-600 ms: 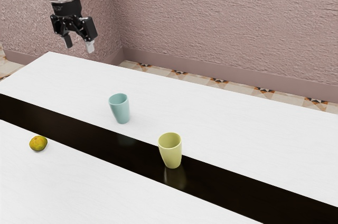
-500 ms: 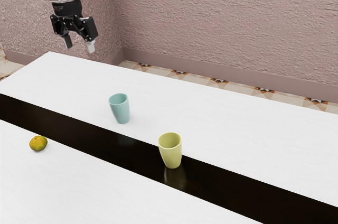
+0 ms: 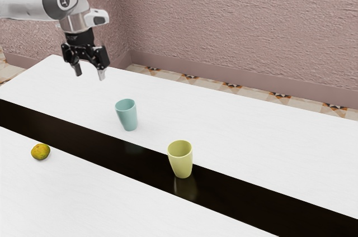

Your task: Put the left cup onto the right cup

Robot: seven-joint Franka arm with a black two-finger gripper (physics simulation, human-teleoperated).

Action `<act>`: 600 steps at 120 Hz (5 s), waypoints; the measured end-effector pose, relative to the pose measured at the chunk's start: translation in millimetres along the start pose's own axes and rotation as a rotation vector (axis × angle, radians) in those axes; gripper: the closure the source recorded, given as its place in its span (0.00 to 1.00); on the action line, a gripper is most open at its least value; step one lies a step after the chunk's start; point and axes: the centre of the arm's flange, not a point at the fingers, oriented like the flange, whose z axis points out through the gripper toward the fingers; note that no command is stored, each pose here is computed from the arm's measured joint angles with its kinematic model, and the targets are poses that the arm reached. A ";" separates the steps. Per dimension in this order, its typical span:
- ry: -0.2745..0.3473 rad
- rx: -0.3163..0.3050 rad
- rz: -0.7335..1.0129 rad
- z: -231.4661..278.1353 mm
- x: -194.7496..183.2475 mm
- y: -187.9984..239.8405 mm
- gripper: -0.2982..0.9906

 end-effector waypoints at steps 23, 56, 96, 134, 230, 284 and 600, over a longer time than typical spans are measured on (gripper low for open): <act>0.030 0.010 -0.021 27.4 13.1 -16.8 0.24; 0.064 0.014 -0.077 39.1 7.6 -57.8 0.24; 0.077 0.058 -0.083 62.1 55.2 -95.3 0.24; 0.077 0.067 -0.012 90.8 101.1 -88.8 0.24; 0.021 0.030 0.135 160.7 144.2 -66.5 0.24; 0.002 0.018 0.174 197.6 153.2 -63.5 0.25; 0.061 -0.028 0.476 45.4 49.7 141.2 0.84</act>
